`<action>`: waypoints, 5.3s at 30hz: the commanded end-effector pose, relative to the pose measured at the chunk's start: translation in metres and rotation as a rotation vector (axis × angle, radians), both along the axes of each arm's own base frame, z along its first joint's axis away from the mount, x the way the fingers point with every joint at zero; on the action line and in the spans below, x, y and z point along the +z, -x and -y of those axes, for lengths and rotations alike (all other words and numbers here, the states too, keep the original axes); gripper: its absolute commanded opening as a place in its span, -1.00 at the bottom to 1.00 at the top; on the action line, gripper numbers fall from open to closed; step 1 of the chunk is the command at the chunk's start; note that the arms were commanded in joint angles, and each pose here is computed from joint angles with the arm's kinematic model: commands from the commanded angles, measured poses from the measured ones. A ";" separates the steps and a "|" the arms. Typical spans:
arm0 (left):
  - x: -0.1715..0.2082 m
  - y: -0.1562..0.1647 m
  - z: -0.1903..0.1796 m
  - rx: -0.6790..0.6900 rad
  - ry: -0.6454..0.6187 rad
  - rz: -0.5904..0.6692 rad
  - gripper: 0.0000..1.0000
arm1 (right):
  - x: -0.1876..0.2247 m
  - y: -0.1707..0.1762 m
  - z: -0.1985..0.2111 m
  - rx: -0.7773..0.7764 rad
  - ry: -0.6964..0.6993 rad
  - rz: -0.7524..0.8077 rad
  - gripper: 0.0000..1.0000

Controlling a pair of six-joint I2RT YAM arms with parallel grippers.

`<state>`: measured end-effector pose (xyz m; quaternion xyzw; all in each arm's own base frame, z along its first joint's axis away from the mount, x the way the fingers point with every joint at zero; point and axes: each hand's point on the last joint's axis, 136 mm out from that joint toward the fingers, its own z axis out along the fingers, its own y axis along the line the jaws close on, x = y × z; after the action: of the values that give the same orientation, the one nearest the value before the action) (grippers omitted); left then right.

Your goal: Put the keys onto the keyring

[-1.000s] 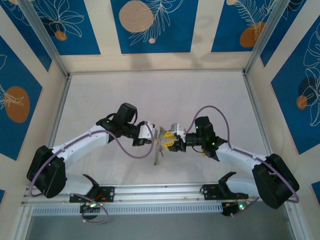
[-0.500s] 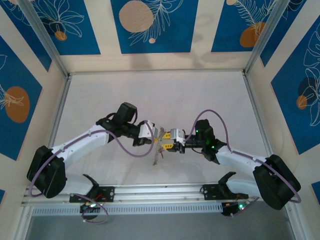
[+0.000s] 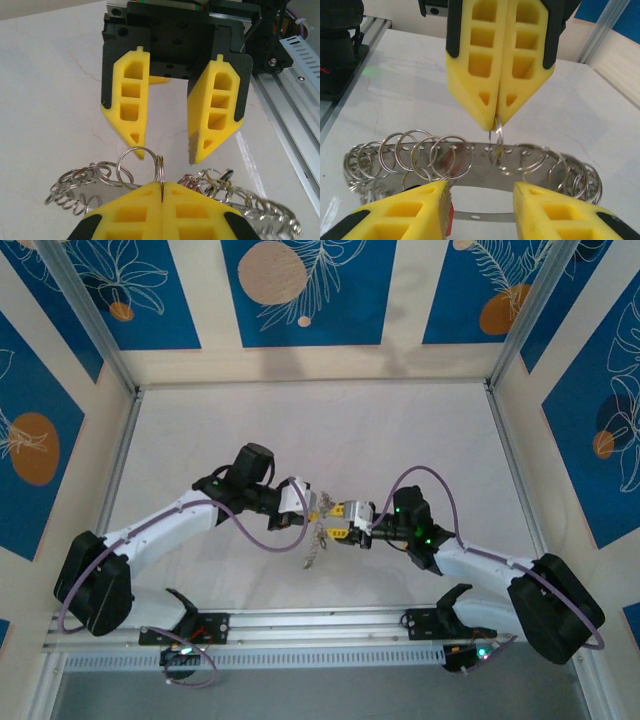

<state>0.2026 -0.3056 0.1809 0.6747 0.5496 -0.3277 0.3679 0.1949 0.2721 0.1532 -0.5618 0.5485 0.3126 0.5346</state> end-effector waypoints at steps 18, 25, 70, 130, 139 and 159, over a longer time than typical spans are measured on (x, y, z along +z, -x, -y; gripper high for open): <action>0.005 -0.003 0.008 -0.023 0.043 -0.017 -1.00 | 0.028 0.006 -0.006 0.038 -0.037 0.103 -0.16; 0.009 -0.004 0.010 -0.019 0.062 -0.009 -1.00 | 0.022 -0.004 -0.013 0.028 -0.013 0.069 -0.16; 0.023 0.009 -0.035 0.154 0.012 0.066 -0.22 | 0.045 -0.003 -0.025 0.131 0.254 0.375 -1.00; 0.015 0.005 -0.003 0.105 0.060 0.149 -0.91 | 0.069 0.003 -0.059 0.192 -0.063 0.094 -1.00; -0.002 -0.019 -0.005 0.216 0.008 0.184 -1.00 | 0.034 -0.018 -0.046 0.048 0.022 0.029 -0.93; -0.068 -0.030 0.016 0.271 0.047 -0.009 -0.63 | -0.046 -0.029 -0.020 0.075 0.178 -0.134 -1.00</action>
<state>0.2378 -0.3081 0.1047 0.5924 0.6461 -0.2524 0.4098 0.2331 0.2844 0.1010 -0.5876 0.6175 0.2922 0.4335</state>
